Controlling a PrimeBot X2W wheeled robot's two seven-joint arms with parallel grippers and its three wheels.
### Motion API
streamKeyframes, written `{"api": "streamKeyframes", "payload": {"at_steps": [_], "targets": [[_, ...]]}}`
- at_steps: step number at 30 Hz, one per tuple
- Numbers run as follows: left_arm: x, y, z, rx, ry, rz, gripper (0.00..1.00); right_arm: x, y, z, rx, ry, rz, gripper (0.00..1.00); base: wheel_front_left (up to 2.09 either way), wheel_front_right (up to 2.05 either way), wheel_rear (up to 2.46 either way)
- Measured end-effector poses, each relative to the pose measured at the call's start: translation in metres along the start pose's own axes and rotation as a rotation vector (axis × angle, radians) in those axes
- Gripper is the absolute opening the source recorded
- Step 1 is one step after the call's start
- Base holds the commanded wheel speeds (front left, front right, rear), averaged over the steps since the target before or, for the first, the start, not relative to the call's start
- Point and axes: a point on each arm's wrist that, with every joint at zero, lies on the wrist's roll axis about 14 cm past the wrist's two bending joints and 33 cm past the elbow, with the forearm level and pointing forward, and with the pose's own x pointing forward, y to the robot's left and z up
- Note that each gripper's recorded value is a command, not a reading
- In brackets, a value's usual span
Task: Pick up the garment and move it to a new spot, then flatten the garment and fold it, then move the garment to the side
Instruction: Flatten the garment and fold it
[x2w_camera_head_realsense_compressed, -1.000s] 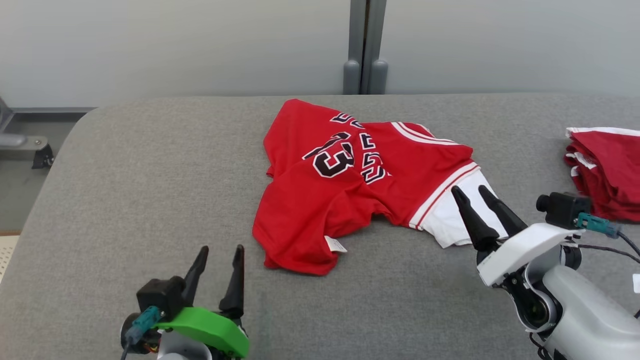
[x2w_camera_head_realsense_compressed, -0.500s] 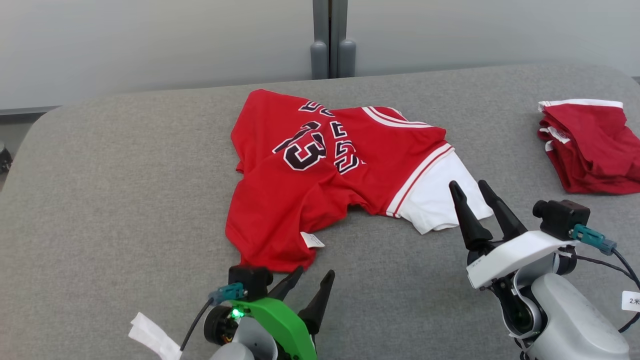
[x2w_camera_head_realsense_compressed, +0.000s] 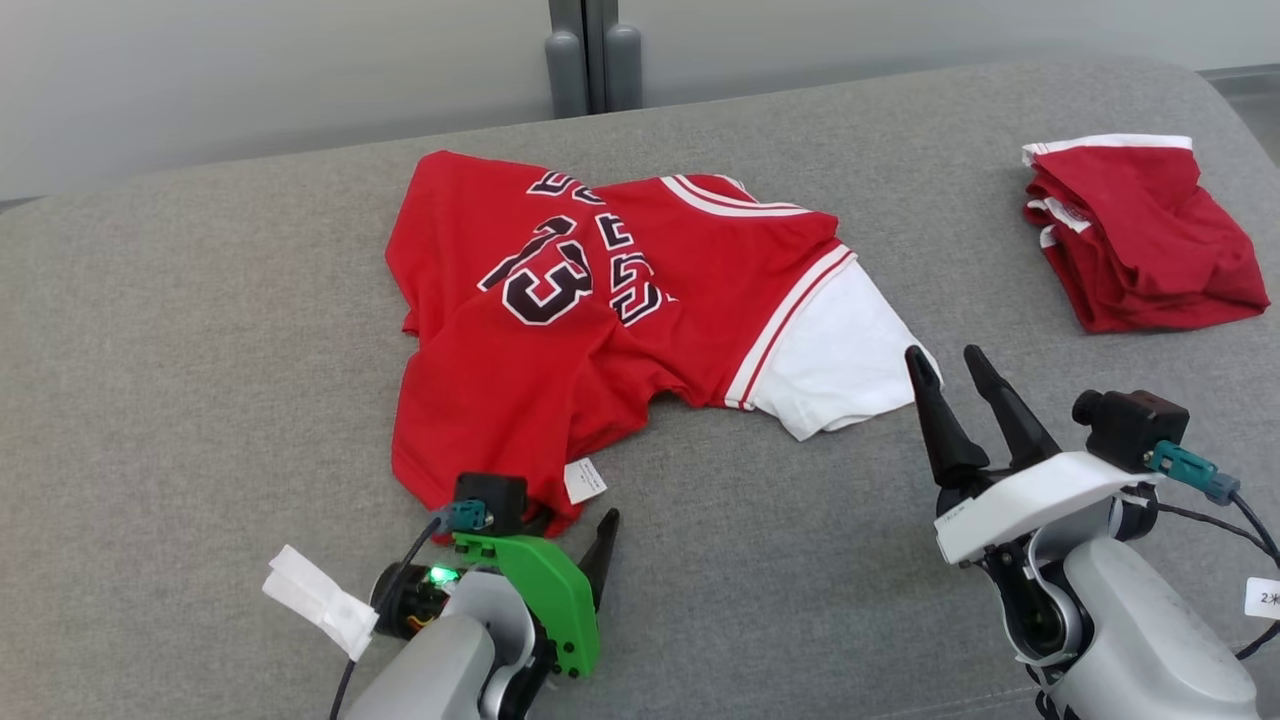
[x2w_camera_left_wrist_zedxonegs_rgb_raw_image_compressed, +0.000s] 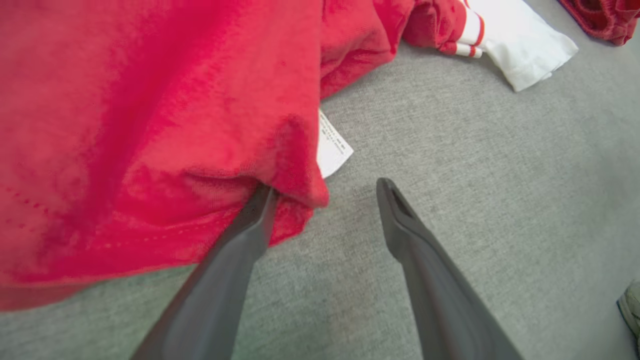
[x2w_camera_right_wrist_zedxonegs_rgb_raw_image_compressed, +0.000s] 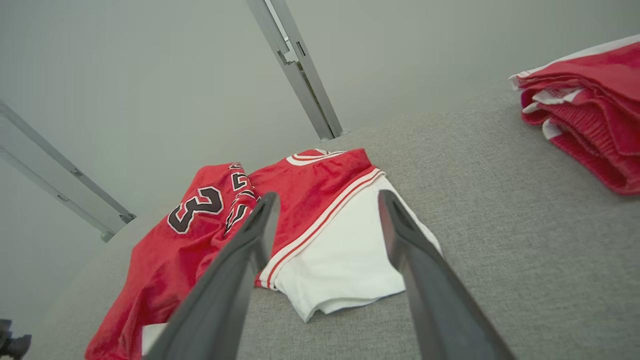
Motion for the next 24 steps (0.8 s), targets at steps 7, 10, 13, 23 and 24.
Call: {"api": "streamKeyframes", "payload": {"at_steps": [7,10,13,23,24], "targets": [[0.005,0.015,-0.004,0.13,0.073,0.069,0.0,0.001,0.0,-0.002,0.0,0.0,-0.007,1.0,0.0,0.0,0.0],[0.002,0.02,-0.002,0.154,0.071,0.081,0.0,0.002,0.003,-0.001,0.003,-0.005,0.0,1.0,0.0,0.0,0.0],[-0.004,0.021,0.004,0.165,0.047,0.074,0.0,0.001,0.006,-0.001,0.006,-0.006,0.005,1.0,0.0,0.0,0.0],[-0.064,0.06,0.045,0.306,-0.001,0.051,0.0,0.0,0.023,-0.003,0.012,-0.001,0.045,1.0,0.0,0.0,0.0],[-0.076,0.07,0.04,0.331,0.035,0.065,0.0,0.0,0.026,-0.005,0.011,0.003,0.055,1.0,0.0,0.0,0.0]]}}
